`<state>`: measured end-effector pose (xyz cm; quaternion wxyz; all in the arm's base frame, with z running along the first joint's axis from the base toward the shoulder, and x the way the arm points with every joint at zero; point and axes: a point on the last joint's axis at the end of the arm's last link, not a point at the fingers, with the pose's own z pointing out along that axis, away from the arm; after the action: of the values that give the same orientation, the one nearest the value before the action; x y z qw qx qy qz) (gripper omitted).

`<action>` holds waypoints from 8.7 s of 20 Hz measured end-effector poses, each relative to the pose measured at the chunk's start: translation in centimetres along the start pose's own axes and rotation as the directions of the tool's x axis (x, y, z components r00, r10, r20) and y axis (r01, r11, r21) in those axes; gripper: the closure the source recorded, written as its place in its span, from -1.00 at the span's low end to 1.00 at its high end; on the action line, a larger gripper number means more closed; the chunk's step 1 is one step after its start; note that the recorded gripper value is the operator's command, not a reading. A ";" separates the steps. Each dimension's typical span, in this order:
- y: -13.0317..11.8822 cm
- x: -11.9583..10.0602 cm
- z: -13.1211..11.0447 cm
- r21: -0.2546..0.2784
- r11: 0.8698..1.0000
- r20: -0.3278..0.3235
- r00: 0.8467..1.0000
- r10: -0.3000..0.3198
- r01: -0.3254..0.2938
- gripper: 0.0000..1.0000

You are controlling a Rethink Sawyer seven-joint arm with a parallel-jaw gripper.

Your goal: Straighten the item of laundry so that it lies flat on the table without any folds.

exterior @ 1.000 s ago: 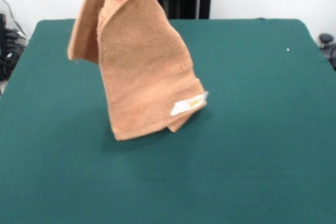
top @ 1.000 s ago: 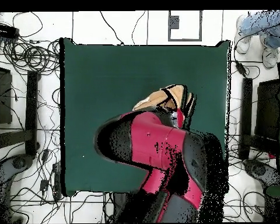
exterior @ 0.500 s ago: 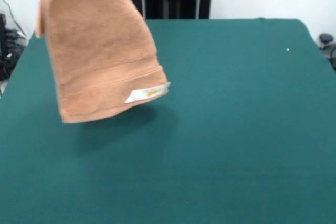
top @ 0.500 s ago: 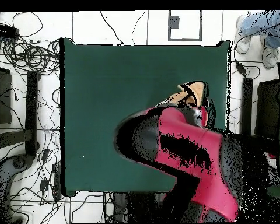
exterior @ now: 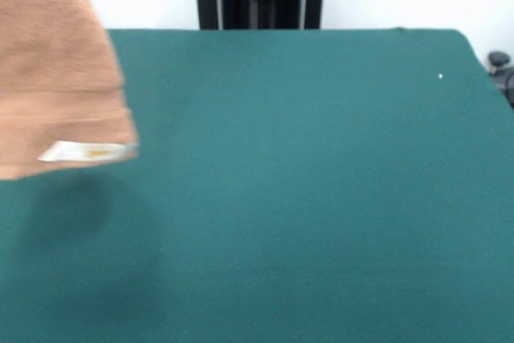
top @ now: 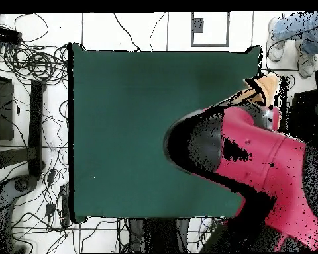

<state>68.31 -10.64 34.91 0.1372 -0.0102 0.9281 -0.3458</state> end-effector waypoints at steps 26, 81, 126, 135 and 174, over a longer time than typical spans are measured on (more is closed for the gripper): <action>19.3 1.4 1.3 0.219 0.975 0.301 0.950 -0.088 0.020 1.00; 17.3 6.3 1.4 -0.174 0.931 0.030 0.943 0.331 -0.321 1.00; 22.7 9.3 5.1 -0.483 0.706 -0.350 0.853 0.386 -0.518 1.00; 24.9 10.1 5.3 -0.546 0.647 -0.417 0.842 0.342 -0.533 1.00; 30.9 10.2 4.9 -0.693 0.456 -0.485 0.829 0.278 -0.558 1.00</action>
<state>62.07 8.54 8.96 0.0544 0.2125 0.9612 0.1674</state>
